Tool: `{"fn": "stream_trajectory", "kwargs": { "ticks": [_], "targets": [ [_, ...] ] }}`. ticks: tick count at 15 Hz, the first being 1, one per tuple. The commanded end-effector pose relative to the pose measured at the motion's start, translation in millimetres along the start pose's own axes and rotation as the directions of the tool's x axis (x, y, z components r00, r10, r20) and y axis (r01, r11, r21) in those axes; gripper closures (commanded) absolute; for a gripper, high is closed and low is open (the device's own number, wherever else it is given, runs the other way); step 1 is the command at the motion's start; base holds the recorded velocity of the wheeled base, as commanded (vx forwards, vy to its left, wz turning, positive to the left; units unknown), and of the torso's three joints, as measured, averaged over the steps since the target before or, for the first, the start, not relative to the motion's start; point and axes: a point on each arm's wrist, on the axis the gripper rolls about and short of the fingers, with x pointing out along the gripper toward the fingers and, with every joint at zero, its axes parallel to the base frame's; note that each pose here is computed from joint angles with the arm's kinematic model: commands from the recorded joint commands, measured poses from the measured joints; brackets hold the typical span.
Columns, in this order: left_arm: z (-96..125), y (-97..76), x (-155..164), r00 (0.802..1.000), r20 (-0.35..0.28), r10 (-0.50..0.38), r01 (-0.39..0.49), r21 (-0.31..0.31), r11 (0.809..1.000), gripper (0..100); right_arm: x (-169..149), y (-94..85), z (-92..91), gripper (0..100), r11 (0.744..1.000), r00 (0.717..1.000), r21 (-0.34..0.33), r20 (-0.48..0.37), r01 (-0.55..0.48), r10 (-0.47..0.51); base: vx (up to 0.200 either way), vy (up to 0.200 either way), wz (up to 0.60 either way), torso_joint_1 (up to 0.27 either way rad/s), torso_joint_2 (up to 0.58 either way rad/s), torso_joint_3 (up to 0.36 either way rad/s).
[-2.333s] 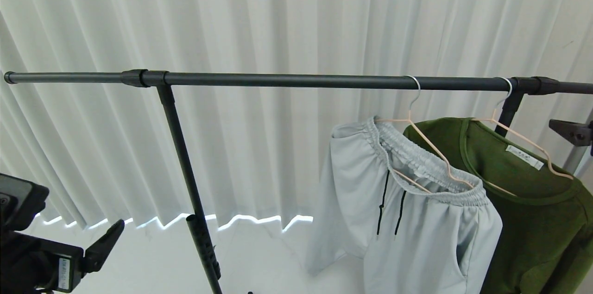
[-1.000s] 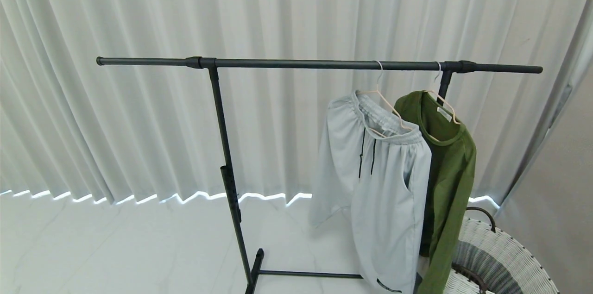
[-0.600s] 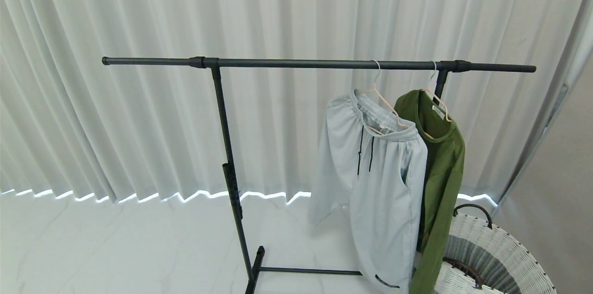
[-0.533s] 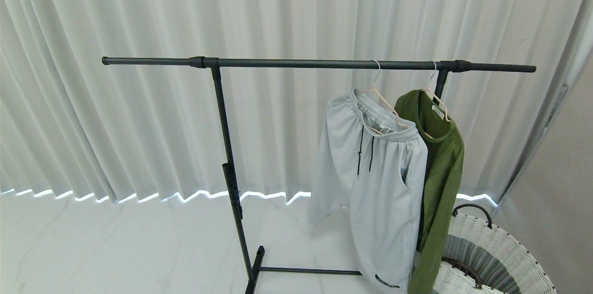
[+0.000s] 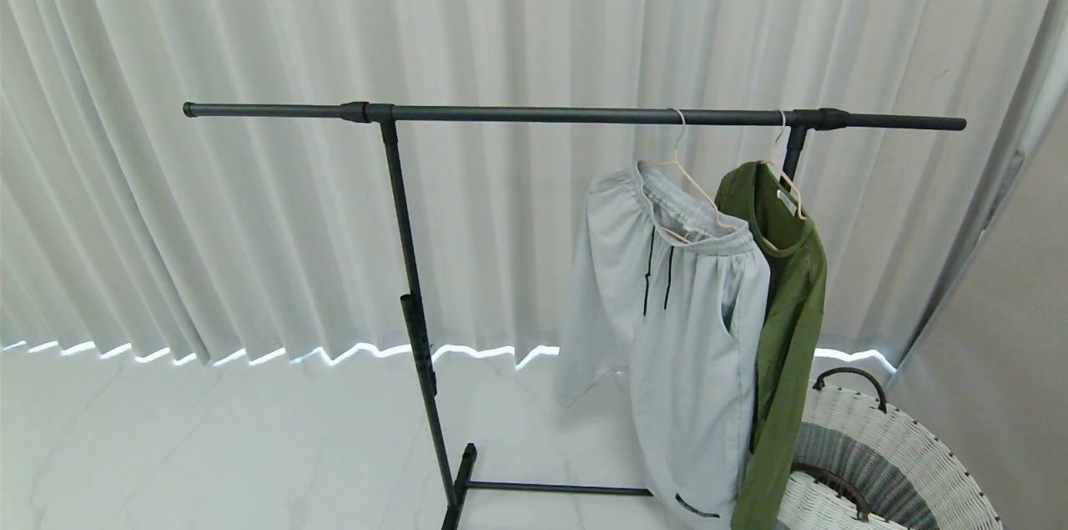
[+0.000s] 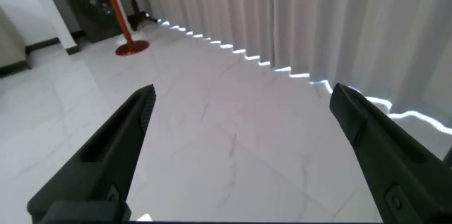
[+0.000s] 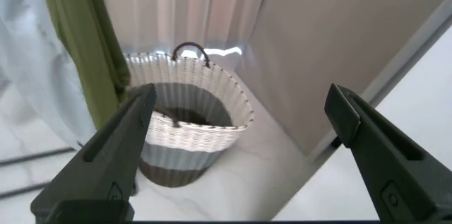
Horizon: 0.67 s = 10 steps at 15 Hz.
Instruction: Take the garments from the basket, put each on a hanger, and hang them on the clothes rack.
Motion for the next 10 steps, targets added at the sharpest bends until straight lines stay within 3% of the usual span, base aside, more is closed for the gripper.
{"fn": "stream_trajectory", "kwargs": {
  "ticks": [1, 3, 4, 5, 8, 10],
  "targets": [
    [-0.2, -1.6, 0.0, 0.998, 0.013, -0.069, 0.069, -0.027, 0.997, 0, 1.7, 0.8, -2.5, 0, 1.000, 1.000, 0.004, 0.005, 0.002, -0.002, 0.000, 0.000, 0.00, 0.000, 0.00, 0.000],
    [-0.1, -3.9, -0.9, 0.969, 0.063, -0.240, 0.243, -0.029, 0.970, 0, 4.3, 2.0, -3.7, 0, 1.000, 0.999, 0.016, 0.045, -0.006, 0.005, 0.000, 0.000, 0.00, 0.000, 0.00, 0.000],
    [-1.2, -4.0, -3.3, 0.904, 0.136, -0.406, 0.413, -0.027, 0.910, 0, 5.2, 3.5, -0.6, 0, 0.998, 0.992, 0.029, 0.109, -0.063, 0.059, 0.000, 0.000, 0.00, 0.000, 0.00, 0.000],
    [-1.0, -4.6, -3.6, 0.894, 0.141, -0.424, 0.433, -0.039, 0.900, 0, 5.2, 4.4, -0.5, 0, 0.994, 0.988, 0.025, 0.114, -0.106, 0.102, 0.000, 0.000, 0.00, 0.000, 0.00, 0.000],
    [-1.6, -4.4, -4.1, 0.891, 0.146, -0.430, 0.443, -0.072, 0.894, 0, 5.0, 6.3, -1.4, 0, 0.983, 0.977, 0.007, 0.112, -0.183, 0.182, 0.000, 0.000, 0.00, 0.000, 0.00, 0.000],
    [-1.3, -5.7, -4.9, 0.858, 0.159, -0.488, 0.502, -0.061, 0.863, 0, 4.8, 7.3, -1.4, 0, 0.974, 0.967, 0.005, 0.114, -0.229, 0.227, 0.000, 0.000, 0.00, 0.000, 0.00, 0.000]
  ]
}}
